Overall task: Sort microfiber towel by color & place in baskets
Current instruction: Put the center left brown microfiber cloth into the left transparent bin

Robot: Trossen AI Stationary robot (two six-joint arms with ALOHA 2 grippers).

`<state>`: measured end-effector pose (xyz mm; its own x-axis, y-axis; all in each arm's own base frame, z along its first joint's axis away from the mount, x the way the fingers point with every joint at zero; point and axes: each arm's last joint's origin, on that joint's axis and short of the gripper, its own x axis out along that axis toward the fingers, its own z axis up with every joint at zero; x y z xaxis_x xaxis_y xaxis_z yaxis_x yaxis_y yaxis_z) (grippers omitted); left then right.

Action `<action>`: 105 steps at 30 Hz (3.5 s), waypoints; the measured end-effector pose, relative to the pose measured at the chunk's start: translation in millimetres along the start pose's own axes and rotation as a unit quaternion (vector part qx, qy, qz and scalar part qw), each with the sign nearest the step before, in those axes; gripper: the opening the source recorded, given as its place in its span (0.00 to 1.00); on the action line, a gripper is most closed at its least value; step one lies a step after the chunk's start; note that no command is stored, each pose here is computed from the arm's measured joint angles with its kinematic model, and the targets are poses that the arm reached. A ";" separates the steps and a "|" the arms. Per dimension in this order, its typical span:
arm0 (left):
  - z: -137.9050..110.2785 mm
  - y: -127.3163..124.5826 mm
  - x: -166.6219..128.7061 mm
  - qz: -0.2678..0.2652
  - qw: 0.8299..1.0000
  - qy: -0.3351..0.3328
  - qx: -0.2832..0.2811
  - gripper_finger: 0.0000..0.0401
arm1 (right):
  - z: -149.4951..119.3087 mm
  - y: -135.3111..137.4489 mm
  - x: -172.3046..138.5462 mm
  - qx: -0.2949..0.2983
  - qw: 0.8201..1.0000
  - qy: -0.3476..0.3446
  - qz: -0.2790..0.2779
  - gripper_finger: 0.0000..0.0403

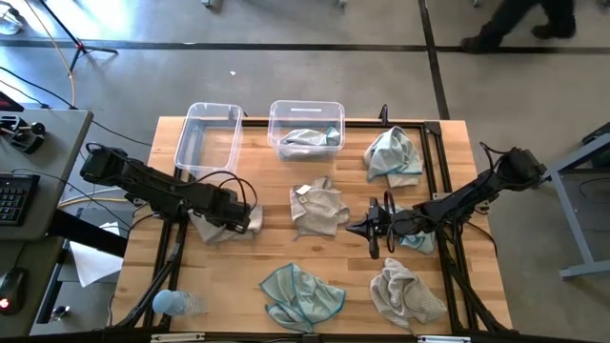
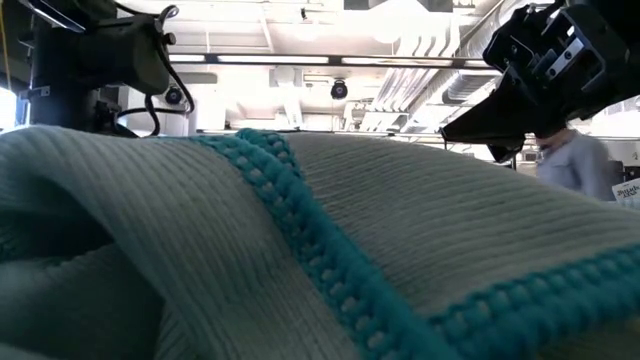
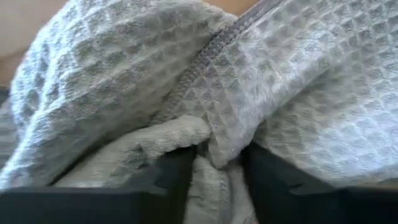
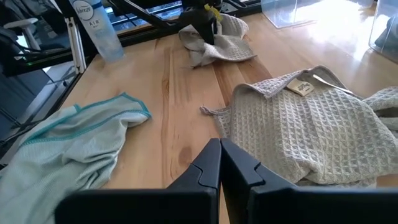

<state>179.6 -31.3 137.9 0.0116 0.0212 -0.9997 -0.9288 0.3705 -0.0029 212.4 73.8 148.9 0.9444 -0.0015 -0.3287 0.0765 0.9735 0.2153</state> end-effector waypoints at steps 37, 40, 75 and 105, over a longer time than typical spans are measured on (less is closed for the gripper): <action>97.9 13.8 -266.3 0.068 0.947 -0.302 0.081 0.00 | -1.4 -0.6 0.0 -0.001 1.000 0.007 -0.003 0.00; 110.3 32.2 -284.8 0.079 0.939 -0.329 0.061 0.00 | -1.4 -0.6 0.0 -0.001 1.000 0.007 -0.003 0.00; 173.6 112.4 -120.1 0.094 0.984 -0.102 -0.109 0.00 | -4.7 -2.0 -0.1 0.008 1.000 0.022 -0.013 0.00; 174.2 115.9 -94.3 0.080 0.985 -0.105 -0.116 0.32 | -4.7 -2.0 -0.1 0.012 1.000 0.022 -0.013 0.00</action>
<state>135.4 171.4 236.0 -0.0878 0.2617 -0.9611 -0.9843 0.1257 0.1242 210.6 72.9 144.2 0.9273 -0.0162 -0.3739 0.1085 0.9678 0.2271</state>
